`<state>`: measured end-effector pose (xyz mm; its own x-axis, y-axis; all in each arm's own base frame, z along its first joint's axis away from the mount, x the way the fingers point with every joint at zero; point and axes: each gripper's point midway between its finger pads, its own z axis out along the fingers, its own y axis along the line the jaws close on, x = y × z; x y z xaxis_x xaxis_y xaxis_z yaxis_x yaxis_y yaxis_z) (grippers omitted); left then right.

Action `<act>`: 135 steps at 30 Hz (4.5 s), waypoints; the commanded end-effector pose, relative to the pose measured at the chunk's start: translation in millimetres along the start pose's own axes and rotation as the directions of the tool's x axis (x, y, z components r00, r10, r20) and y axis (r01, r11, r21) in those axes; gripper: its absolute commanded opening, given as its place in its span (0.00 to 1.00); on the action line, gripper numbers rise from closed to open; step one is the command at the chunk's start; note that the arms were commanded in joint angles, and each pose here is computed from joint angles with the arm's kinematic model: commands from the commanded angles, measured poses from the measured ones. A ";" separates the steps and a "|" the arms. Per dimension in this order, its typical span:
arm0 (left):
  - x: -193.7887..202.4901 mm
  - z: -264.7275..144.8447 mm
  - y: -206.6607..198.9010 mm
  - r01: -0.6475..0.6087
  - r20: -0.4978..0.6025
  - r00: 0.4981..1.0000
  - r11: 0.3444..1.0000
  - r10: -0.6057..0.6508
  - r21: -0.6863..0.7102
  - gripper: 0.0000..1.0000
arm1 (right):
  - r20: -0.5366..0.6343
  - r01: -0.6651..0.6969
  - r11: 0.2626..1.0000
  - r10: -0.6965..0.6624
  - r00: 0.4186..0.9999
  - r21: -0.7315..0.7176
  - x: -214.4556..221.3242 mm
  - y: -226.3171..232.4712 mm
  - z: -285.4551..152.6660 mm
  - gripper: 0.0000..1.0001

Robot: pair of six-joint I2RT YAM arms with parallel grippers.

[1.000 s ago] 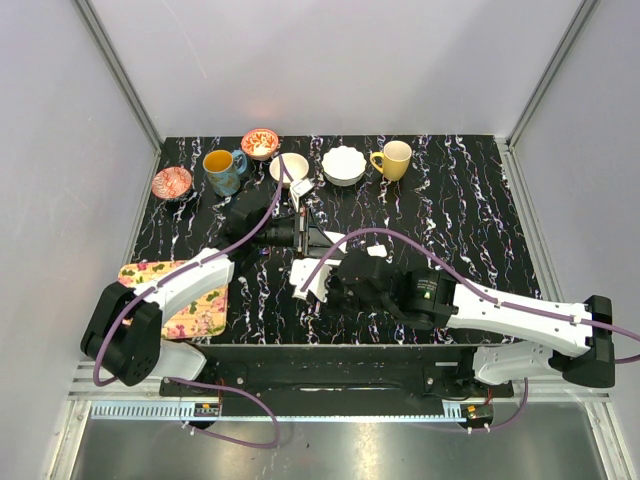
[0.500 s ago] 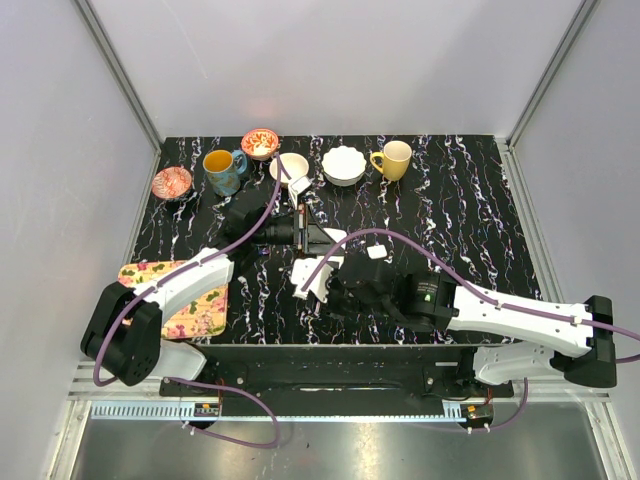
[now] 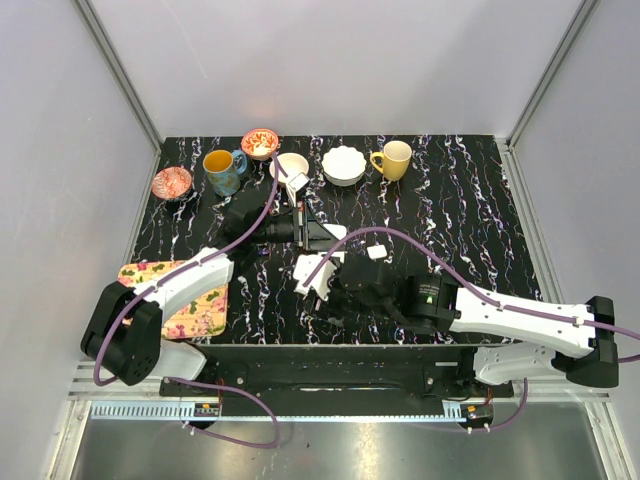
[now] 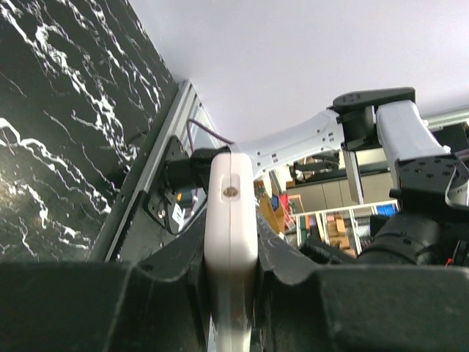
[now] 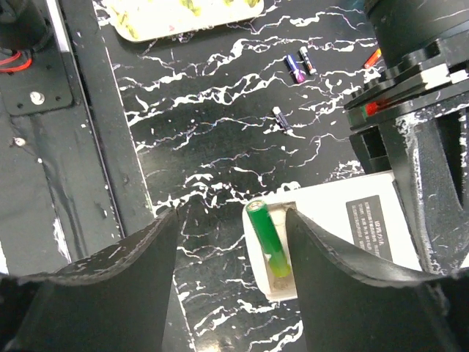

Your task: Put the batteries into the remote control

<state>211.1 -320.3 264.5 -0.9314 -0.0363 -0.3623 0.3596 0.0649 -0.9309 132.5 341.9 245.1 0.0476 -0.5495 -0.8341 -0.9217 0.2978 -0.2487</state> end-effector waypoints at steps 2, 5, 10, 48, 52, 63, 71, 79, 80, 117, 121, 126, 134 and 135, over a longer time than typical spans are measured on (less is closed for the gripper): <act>10.3 1.0 -8.2 -0.014 -0.055 0.998 0.999 0.016 0.038 0.00 | 0.111 -0.063 0.982 0.043 0.993 0.179 -32.7 -39.4 -16.3 0.70; 11.5 1.4 -5.1 -0.012 -0.058 0.998 0.999 0.014 0.030 0.00 | 0.129 -0.083 0.977 0.058 0.990 0.198 -37.7 -44.5 -21.3 0.72; 12.5 1.6 -0.8 -0.007 -0.055 0.998 1.000 0.008 0.022 0.00 | 0.150 -0.108 0.967 0.074 0.986 0.232 -41.5 -52.6 -27.1 0.74; -21.3 0.2 4.5 -0.042 0.188 0.981 0.999 0.043 -0.008 0.00 | 0.463 -0.817 0.551 0.687 0.560 0.172 -24.5 -107.9 -62.9 0.92; -28.7 -2.1 1.7 -0.052 0.246 0.968 0.999 0.052 -0.004 0.00 | 0.423 -0.855 0.508 0.756 0.500 0.103 -20.2 -94.6 -56.0 0.99; -36.2 -3.2 -3.8 -0.051 0.294 0.955 0.998 0.041 0.027 0.00 | 0.245 -0.854 0.519 0.823 0.513 0.043 -3.1 -58.6 -28.0 1.00; -37.8 -5.1 -9.7 -0.061 0.303 0.952 0.997 0.045 0.042 0.00 | 0.198 -0.849 0.525 0.828 0.525 0.056 9.6 -51.1 -19.0 0.98; -37.5 -7.4 -10.5 -0.056 0.305 0.952 0.997 0.038 0.051 0.00 | 0.189 -0.846 0.530 0.826 0.532 0.064 14.3 -50.9 -18.8 0.91; -38.0 -8.3 -10.2 -0.054 0.307 0.951 0.997 0.036 0.050 0.00 | 0.188 -0.846 0.529 0.826 0.532 0.068 15.6 -51.3 -18.6 0.90; -37.6 -13.2 -12.9 -0.056 0.326 0.945 0.996 0.031 0.070 0.00 | 0.209 -0.873 0.486 0.851 0.481 0.034 19.4 -55.4 -15.9 0.67; -36.8 -12.8 -12.5 -0.057 0.323 0.946 0.996 0.032 0.068 0.00 | 0.200 -0.874 0.486 0.854 0.480 0.022 17.2 -53.6 -15.1 0.75; -36.8 -13.0 -8.0 -0.049 0.326 0.945 0.997 0.029 0.055 0.00 | 0.196 -0.873 0.487 0.855 0.481 0.015 14.2 -53.3 -14.7 0.89; -35.6 -13.4 -6.7 -0.050 0.325 0.945 0.997 0.030 0.051 0.00 | 0.214 -0.874 0.485 0.853 0.477 0.017 9.4 -57.8 -15.6 0.87; -35.4 -13.1 -6.8 -0.050 0.325 0.945 0.997 0.030 0.052 0.00 | 0.217 -0.875 0.484 0.852 0.477 0.018 8.6 -58.7 -15.6 0.85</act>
<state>244.0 -311.4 259.9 -0.8889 -0.3243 -0.3237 0.3223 0.0596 -0.9448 173.5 303.4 237.2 -0.7079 0.1110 -0.6975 -0.4683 0.6654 0.5812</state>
